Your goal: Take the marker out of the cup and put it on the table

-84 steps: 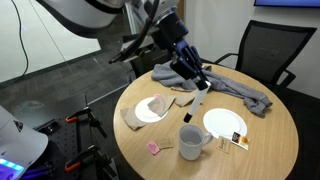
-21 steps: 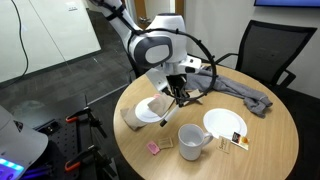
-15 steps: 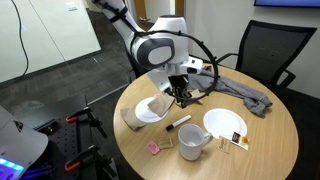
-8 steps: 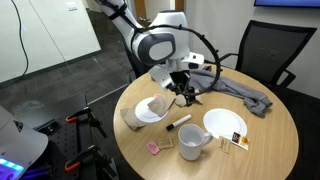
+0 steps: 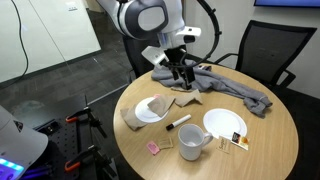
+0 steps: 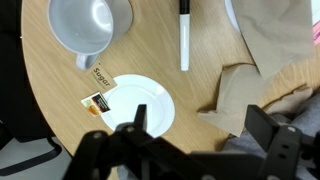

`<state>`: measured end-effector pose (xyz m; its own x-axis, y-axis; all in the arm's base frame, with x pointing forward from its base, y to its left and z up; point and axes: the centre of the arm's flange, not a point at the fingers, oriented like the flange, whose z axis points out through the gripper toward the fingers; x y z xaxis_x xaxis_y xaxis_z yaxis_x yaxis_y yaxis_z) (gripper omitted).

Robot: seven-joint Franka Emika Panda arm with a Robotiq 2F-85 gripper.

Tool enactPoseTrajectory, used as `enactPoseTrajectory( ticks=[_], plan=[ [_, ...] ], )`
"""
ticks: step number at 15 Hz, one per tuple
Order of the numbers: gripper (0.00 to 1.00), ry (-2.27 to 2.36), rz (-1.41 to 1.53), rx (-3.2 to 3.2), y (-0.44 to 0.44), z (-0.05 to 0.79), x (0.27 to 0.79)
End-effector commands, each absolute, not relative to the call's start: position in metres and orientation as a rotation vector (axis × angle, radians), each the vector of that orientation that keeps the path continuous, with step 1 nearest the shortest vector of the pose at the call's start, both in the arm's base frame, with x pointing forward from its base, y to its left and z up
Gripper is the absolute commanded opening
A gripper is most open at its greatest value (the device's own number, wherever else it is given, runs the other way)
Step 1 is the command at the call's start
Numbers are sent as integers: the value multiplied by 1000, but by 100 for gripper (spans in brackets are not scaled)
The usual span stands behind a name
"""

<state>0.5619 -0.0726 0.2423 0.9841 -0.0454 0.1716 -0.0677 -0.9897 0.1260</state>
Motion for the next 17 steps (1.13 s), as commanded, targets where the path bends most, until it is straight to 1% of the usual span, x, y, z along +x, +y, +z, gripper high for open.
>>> enactPoseTrajectory(
  ticks=[1,9,11,12,17],
  plan=[
    [100,-86,261,3011,-59,287,522],
    [100,32,352,3016,-43,324,470],
    [100,77,354,3014,-37,327,465],
    [100,17,355,3020,-40,316,483],
    [100,47,358,3021,-35,319,476]
  ],
)
